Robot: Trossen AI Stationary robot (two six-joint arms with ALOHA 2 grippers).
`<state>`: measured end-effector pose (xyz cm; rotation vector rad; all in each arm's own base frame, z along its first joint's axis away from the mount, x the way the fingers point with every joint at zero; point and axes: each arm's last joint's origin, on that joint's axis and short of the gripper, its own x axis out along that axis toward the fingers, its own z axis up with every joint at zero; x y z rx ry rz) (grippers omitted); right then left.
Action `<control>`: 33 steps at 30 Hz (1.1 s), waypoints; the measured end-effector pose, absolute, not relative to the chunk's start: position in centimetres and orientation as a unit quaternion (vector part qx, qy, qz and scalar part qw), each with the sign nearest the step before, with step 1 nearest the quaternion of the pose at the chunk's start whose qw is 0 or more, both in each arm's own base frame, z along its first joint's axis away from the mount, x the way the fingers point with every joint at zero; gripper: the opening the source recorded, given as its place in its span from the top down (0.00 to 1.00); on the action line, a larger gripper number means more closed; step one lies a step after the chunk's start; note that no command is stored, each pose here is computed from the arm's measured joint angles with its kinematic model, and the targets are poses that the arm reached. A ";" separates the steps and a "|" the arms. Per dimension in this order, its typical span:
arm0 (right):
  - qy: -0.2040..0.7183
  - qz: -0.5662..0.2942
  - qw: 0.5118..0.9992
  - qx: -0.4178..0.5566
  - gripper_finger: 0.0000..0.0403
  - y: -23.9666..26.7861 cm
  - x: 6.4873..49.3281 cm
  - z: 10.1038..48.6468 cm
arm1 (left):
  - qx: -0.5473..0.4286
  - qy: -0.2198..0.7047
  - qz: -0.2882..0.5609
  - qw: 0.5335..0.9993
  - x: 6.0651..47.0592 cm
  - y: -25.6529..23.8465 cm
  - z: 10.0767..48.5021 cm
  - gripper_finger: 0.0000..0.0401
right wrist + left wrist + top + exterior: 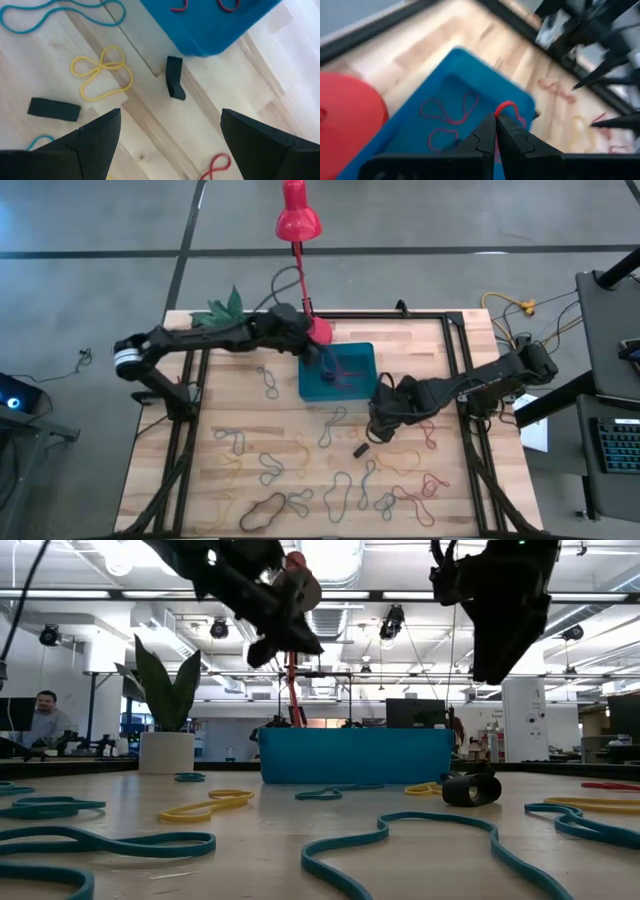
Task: Pick and place rubber bands into bin
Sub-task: Put the red rubber band into the blue bin, then put the blue rubber band into the blue bin
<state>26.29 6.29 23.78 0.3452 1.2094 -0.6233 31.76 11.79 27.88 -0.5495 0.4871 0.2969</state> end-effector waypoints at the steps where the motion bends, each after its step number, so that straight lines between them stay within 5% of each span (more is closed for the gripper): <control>1: 0.556 -0.288 0.763 0.160 0.19 6.4 26.2 23.7 | -0.269 0.252 0.148 0.918 31.9 11.8 27.3 1.00; 7: 0.559 -0.293 0.759 0.160 0.19 6.4 26.0 23.3 | -0.274 0.327 0.182 0.886 31.6 11.5 25.1 0.87; 18: 0.565 -0.285 0.760 0.148 0.19 6.3 26.0 23.1 | -0.178 0.324 0.103 0.923 29.4 8.5 28.9 0.53; 24: 0.566 -0.280 0.762 0.142 0.19 6.3 26.0 23.1 | 0.038 0.436 -0.038 0.898 25.6 4.8 29.0 0.55; 28: 0.567 -0.277 0.763 0.138 0.19 6.3 26.0 23.0 | 0.088 0.484 -0.058 0.868 24.2 3.9 27.5 0.59; 33: 0.565 -0.281 0.763 0.144 0.19 6.3 26.0 23.0 | -0.122 0.544 0.104 0.824 24.5 5.6 23.8 0.63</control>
